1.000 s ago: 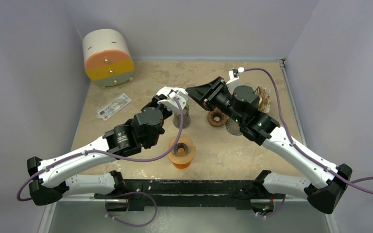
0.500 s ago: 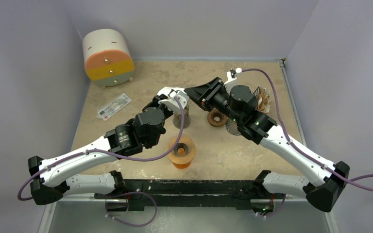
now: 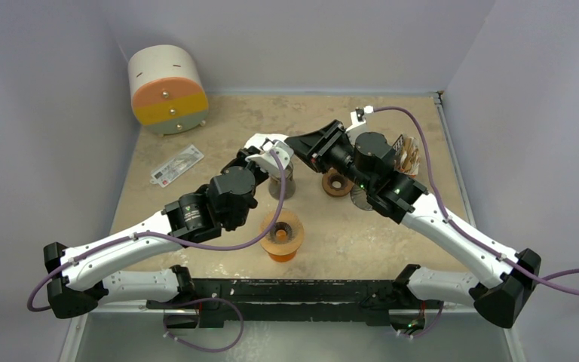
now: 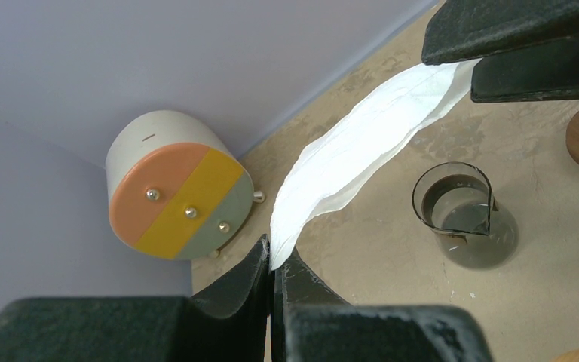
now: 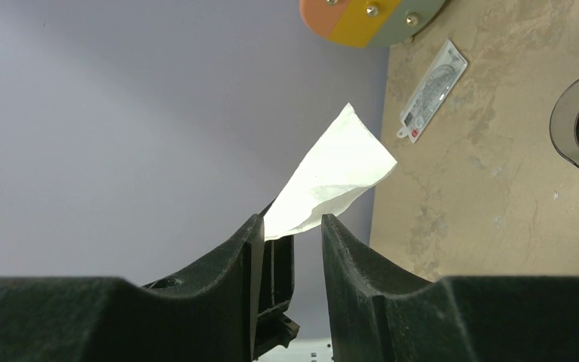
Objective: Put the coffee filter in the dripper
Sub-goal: Place the coffee filter in the coffee dripper.
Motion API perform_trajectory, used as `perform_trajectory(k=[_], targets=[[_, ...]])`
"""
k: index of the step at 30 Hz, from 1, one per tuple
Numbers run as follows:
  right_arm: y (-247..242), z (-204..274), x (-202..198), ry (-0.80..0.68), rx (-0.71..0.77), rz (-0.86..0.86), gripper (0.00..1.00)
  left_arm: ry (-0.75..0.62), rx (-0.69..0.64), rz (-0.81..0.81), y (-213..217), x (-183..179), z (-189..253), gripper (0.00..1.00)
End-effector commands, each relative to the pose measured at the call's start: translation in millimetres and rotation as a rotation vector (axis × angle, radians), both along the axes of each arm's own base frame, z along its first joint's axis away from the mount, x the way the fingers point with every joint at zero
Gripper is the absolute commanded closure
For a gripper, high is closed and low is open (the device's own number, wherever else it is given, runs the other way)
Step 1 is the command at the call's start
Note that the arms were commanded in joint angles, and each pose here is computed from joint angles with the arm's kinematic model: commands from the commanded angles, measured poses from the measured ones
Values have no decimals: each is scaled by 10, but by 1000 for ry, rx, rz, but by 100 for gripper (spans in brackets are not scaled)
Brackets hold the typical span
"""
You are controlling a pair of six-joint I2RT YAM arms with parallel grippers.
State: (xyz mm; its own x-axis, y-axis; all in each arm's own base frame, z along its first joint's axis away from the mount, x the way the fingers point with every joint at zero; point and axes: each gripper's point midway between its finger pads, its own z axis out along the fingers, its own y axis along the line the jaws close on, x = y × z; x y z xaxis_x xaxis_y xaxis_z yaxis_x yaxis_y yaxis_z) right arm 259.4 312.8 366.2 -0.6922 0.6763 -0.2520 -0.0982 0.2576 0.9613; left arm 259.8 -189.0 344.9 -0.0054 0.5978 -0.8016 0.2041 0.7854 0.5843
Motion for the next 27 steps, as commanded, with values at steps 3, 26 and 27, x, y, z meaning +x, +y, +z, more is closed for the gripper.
perform_trajectory(k=[3, 26, 27], targets=[[17, 243, 14, -49, 47, -6, 63, -24, -60, -21, -8, -41, 160, 100], [-13, 282, -10, -80, 55, -6, 62, -22, -60, -46, 3, -98, 92, 100], [-24, 275, -20, -81, 59, -7, 62, -22, -71, -40, 14, -101, 97, 100]])
